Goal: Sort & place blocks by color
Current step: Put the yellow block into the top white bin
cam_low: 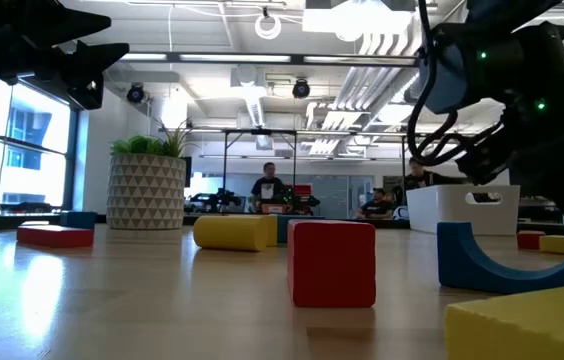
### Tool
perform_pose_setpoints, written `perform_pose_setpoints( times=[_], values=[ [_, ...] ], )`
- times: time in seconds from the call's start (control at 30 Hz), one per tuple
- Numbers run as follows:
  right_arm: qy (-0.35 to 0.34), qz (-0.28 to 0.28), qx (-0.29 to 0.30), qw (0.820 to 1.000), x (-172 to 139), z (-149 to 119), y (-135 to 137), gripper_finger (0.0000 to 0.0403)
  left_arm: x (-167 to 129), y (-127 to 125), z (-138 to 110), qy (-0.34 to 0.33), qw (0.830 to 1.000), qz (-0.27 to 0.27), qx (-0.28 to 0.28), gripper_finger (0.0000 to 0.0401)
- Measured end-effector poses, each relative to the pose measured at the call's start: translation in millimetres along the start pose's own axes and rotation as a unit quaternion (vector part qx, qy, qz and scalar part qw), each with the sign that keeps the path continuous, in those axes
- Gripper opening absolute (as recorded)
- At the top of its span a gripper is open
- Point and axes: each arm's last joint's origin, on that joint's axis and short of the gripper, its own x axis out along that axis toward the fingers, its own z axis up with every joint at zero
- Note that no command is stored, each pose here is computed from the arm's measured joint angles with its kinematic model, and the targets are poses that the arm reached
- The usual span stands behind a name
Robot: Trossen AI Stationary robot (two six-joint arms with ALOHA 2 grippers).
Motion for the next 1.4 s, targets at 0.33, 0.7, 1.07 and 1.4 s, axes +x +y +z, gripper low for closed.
perform_pose_setpoints(
  times=[0.33,0.7,1.07,1.4],
  values=[
    [0.009,0.019,0.018,1.0,-8.5,3.7,2.5,0.0093,0.0,0.0,0.1,0.0,1.0,0.0,-0.014,0.017],
    [-0.104,0.114,0.064,0.986,-75.0,8.4,22.9,0.0093,0.0,0.9,0.4,-0.005,0.997,0.016,-0.071,0.017],
    [-0.253,0.098,0.122,0.955,-142.1,36.1,10.4,0.0093,-0.2,0.2,6.0,-0.037,0.995,0.016,-0.09,0.017],
    [-0.296,-0.001,0.171,0.94,-184.8,62.5,-36.9,0.0093,-0.5,1.7,9.5,-0.064,0.984,0.046,-0.157,0.017]
  ],
)
